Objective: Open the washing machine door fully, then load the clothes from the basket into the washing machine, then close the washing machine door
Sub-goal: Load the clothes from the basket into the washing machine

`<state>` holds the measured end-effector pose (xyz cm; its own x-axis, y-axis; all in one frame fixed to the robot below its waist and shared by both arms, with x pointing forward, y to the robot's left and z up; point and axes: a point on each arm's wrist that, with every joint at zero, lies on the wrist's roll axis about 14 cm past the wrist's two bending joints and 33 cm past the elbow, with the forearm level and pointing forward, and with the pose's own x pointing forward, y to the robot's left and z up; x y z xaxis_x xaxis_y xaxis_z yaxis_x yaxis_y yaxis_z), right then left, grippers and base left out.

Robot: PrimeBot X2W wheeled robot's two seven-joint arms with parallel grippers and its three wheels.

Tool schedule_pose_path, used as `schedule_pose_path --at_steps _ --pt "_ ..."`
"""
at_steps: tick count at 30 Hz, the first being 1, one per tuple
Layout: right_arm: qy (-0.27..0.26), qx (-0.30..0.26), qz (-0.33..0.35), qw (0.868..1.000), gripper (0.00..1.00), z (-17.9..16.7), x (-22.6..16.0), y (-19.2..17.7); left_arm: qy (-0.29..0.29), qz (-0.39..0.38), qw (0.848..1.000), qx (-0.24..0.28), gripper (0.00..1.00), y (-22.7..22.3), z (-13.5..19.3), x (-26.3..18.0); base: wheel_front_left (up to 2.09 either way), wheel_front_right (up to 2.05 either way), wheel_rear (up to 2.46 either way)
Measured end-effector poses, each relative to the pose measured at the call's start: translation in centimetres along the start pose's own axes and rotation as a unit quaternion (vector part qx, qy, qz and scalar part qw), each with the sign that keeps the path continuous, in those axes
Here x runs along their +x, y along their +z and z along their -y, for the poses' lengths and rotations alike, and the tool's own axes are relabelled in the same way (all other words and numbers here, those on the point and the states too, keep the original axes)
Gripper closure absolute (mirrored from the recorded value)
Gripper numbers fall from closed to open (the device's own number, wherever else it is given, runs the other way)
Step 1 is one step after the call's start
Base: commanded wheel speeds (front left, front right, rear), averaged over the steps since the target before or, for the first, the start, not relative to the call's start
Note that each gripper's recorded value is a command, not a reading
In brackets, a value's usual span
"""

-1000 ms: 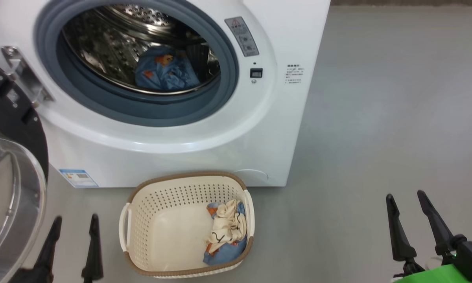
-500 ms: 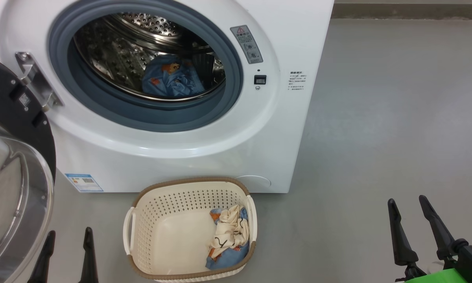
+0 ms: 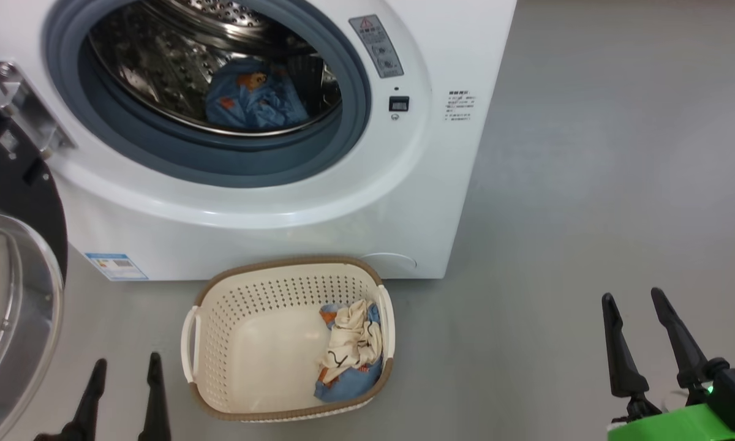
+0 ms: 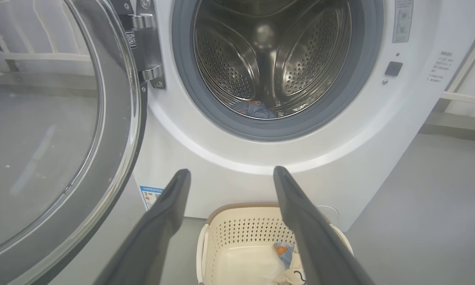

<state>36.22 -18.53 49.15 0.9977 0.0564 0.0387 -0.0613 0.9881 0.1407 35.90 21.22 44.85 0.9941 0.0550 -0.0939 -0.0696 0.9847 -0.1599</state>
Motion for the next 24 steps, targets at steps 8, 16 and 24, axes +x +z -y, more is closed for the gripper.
schedule_pose_path --at_steps 8,16,24 --pt "-0.010 0.010 -0.004 1.000 0.00 0.2 2.1 -0.8 -0.046 -0.047 0.997 -0.028 0.00 -3.2 3.6 3.8 0.00 0.00 0.00" --pt "-0.025 0.009 -0.013 1.000 0.00 1.2 3.7 -1.9 -0.083 -0.112 0.989 -0.048 0.00 -7.3 6.1 6.5 0.00 0.00 0.00" --pt "-0.048 0.008 -0.018 0.999 0.00 2.6 4.8 -2.6 -0.138 -0.197 0.970 -0.034 0.00 -12.7 9.0 8.6 0.00 0.00 0.00"
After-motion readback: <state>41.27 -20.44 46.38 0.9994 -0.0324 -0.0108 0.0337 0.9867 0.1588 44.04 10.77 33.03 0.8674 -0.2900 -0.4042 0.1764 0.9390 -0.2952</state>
